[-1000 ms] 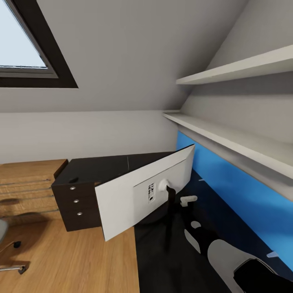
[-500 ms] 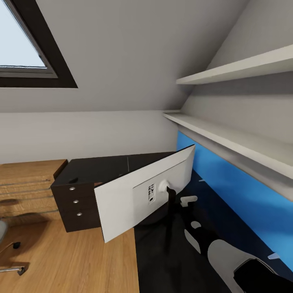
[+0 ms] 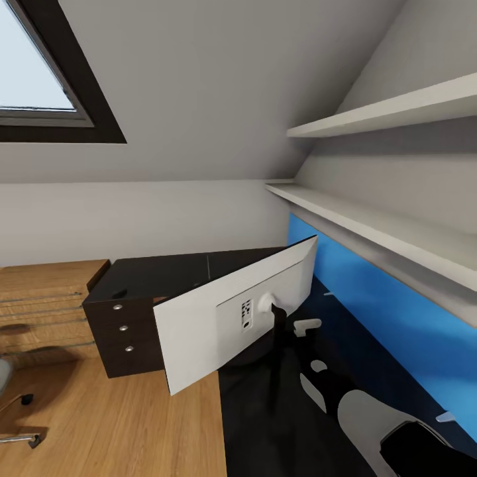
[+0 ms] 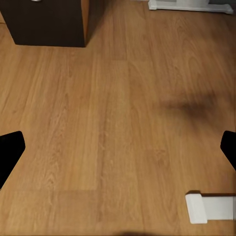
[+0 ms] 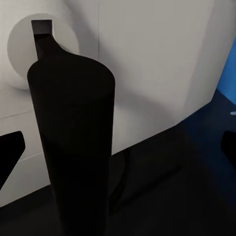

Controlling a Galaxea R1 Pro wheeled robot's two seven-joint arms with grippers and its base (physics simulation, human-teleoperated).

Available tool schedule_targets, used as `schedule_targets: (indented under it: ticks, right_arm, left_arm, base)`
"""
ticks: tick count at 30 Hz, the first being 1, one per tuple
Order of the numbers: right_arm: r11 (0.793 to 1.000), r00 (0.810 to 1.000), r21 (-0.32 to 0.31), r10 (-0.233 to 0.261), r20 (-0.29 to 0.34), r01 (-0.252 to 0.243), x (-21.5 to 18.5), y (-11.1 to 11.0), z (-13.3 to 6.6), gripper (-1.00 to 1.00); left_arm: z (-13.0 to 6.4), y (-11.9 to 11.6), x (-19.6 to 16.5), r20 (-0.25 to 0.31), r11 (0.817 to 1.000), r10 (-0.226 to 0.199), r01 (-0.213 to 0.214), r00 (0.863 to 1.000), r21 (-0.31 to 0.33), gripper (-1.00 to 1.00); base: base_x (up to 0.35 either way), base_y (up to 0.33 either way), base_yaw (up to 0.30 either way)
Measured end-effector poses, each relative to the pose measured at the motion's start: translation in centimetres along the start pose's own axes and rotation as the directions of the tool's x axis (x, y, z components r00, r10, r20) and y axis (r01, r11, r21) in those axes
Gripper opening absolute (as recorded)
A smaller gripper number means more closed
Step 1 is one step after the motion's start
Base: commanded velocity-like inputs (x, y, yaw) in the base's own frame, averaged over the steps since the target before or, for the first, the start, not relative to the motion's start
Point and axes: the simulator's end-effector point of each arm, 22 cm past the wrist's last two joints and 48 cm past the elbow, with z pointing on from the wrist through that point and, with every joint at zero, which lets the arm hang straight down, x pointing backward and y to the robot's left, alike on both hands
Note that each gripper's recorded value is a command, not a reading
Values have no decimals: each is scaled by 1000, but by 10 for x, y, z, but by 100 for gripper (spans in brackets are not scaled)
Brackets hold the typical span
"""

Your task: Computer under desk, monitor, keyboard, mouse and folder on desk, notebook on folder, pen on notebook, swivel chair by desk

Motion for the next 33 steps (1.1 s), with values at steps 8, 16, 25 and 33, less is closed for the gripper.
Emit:
schedule_targets:
  ticks: [8,16,25,33]
  right_arm:
    - [1000,1000,0,-1,-1,1,0,0,0,100]
    - [1000,1000,0,-4,-10,4,5,0,-1,100]
    - [1000,1000,-14,-22,-10,22,9,3,1,100]
    - [997,998,-36,-70,-5,70,10,8,2,100]
  left_arm:
    - [0,-2,0,-1,1000,-5,5,1000,-2,100]
    - [0,-2,1,-2,1000,-7,7,1000,-2,100]
    - [3,-1,3,-3,1000,-7,7,1000,-5,100]
    - [5,-1,3,-2,1000,-7,7,1000,-6,100]
  base:
    - [0,0,0]
    - [0,0,0]
    - [0,0,0]
    - [0,0,0]
